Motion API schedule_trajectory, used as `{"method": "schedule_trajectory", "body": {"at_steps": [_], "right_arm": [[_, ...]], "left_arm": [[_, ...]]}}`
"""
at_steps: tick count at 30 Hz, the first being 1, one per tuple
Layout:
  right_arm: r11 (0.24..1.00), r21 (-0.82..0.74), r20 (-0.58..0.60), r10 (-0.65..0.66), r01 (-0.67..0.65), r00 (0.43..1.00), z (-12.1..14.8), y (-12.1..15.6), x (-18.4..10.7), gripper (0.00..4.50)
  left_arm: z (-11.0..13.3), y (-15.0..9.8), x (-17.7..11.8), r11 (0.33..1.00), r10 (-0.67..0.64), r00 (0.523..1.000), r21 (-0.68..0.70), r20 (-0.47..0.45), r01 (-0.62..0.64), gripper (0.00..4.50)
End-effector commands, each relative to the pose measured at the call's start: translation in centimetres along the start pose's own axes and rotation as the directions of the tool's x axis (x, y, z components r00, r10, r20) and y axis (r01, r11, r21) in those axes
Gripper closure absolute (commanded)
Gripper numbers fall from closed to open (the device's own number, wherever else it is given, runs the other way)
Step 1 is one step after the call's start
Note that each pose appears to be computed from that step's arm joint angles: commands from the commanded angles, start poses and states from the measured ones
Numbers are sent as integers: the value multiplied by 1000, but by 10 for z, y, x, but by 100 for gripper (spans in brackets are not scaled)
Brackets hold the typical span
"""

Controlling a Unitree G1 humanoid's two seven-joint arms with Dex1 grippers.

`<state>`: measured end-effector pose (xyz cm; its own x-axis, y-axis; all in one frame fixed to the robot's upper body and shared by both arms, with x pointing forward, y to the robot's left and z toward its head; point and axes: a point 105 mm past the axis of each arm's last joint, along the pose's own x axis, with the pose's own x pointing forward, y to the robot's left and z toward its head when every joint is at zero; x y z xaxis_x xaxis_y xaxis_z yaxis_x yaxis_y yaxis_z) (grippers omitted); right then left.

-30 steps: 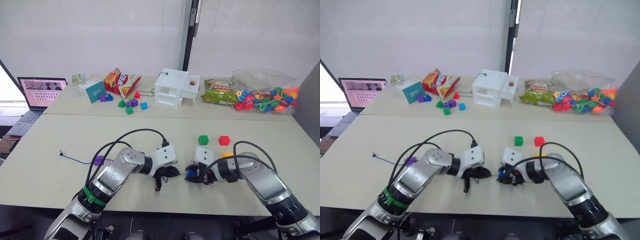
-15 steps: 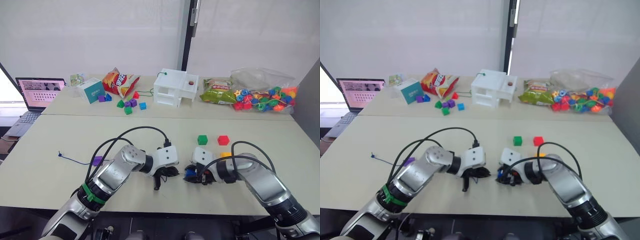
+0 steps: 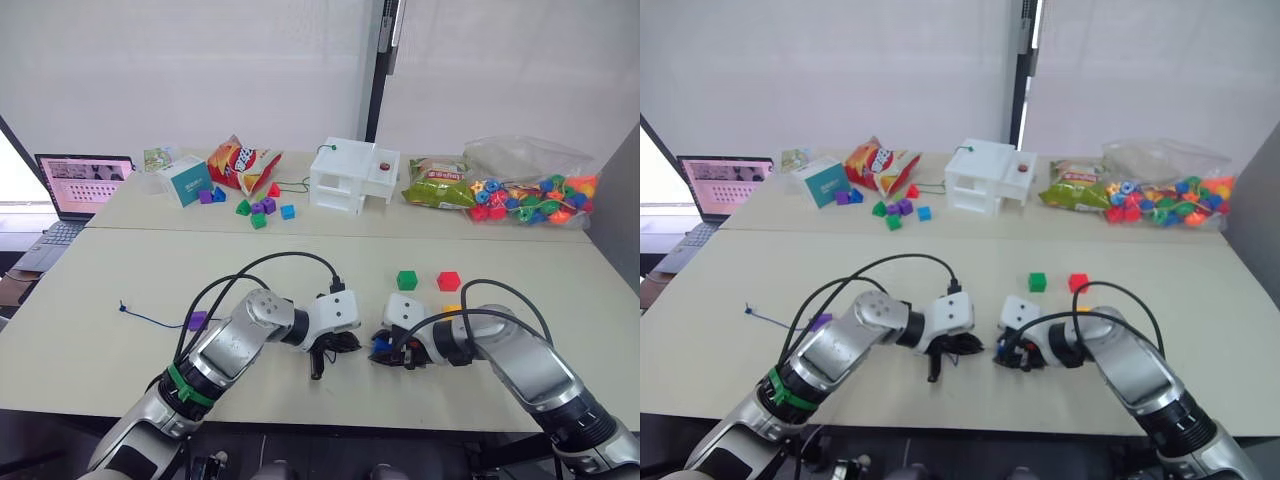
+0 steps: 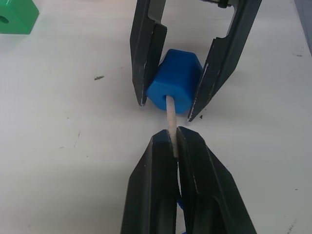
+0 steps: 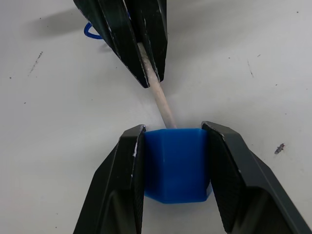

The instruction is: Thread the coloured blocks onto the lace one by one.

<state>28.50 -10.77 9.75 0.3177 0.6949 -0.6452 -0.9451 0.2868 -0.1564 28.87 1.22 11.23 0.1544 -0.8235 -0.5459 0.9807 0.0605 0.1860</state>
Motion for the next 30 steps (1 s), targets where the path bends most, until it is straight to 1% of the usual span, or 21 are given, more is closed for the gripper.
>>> {"method": "schedule_trajectory", "body": {"at_steps": [1,6,9,13,18,25,30], "right_arm": [[998,-13,-2,69,-69,998,1,16,12,318],[995,-56,-20,77,-78,997,2,19,10,318],[997,-71,-62,35,-39,997,4,15,8,318],[997,-65,-71,28,-33,997,10,17,5,318],[998,-56,-110,33,-40,993,11,22,-2,318],[998,-34,-85,54,-57,995,13,28,3,318],[999,-24,-53,40,-41,998,12,25,6,318]], "left_arm": [[36,-17,6,988,-102,987,129,125,86,450],[30,-15,6,989,-100,987,117,122,86,450],[24,-14,8,992,-88,988,100,127,76,450],[25,-14,7,995,-83,984,68,158,73,450],[25,-17,8,995,-92,980,44,178,86,450],[25,-21,13,993,-119,974,40,195,113,450],[25,-25,17,989,-147,966,29,212,144,450]]}}
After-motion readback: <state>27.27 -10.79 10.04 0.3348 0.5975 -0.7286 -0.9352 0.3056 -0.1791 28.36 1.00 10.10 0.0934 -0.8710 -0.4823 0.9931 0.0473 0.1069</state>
